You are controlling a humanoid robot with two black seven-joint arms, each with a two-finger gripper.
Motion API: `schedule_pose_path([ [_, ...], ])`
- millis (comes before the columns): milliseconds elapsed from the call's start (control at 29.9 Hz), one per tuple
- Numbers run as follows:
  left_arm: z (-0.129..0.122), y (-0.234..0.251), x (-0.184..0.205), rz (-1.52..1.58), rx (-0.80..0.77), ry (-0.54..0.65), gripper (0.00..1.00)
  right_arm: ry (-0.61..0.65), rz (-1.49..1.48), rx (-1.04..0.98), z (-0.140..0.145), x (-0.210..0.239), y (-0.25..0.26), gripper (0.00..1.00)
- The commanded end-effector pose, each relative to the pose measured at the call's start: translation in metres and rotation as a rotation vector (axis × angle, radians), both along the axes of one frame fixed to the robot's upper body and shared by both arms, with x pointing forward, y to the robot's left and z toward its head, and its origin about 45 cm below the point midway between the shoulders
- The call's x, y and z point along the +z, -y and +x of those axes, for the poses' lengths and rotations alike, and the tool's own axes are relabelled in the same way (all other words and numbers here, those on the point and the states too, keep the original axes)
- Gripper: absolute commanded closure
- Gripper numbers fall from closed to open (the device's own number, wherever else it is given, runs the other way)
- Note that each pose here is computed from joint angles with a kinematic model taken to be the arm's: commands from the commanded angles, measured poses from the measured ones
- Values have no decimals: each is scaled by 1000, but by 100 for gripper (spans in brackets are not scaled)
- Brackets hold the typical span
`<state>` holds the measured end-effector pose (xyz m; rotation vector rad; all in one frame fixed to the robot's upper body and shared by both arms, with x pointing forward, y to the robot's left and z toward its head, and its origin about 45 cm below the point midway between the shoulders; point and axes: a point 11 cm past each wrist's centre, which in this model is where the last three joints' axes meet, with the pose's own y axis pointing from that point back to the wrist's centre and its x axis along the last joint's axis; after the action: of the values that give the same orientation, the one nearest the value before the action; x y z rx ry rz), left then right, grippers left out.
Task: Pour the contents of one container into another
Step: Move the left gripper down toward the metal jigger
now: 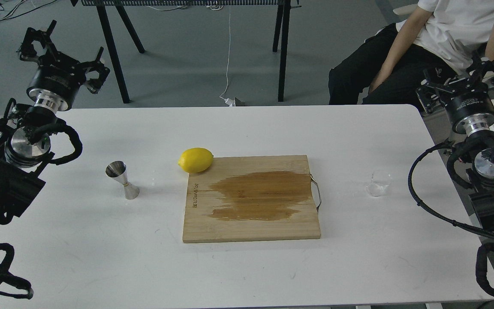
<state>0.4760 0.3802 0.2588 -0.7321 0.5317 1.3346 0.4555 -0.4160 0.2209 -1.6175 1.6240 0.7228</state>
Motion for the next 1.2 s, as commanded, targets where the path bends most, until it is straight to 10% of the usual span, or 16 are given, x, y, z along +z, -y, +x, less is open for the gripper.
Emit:
schedule_pose_path([
  [0,0,0,1,-1,1,1,0,-8,-10,-8,-2,-2,3,0],
  [736,-43,49,102,565,-270,226,0,40,-10,28,-8,7,-5,0],
  [1171,-118,79,67,1305,-408,339,1,26,-25,36,-21,-2,0,0],
])
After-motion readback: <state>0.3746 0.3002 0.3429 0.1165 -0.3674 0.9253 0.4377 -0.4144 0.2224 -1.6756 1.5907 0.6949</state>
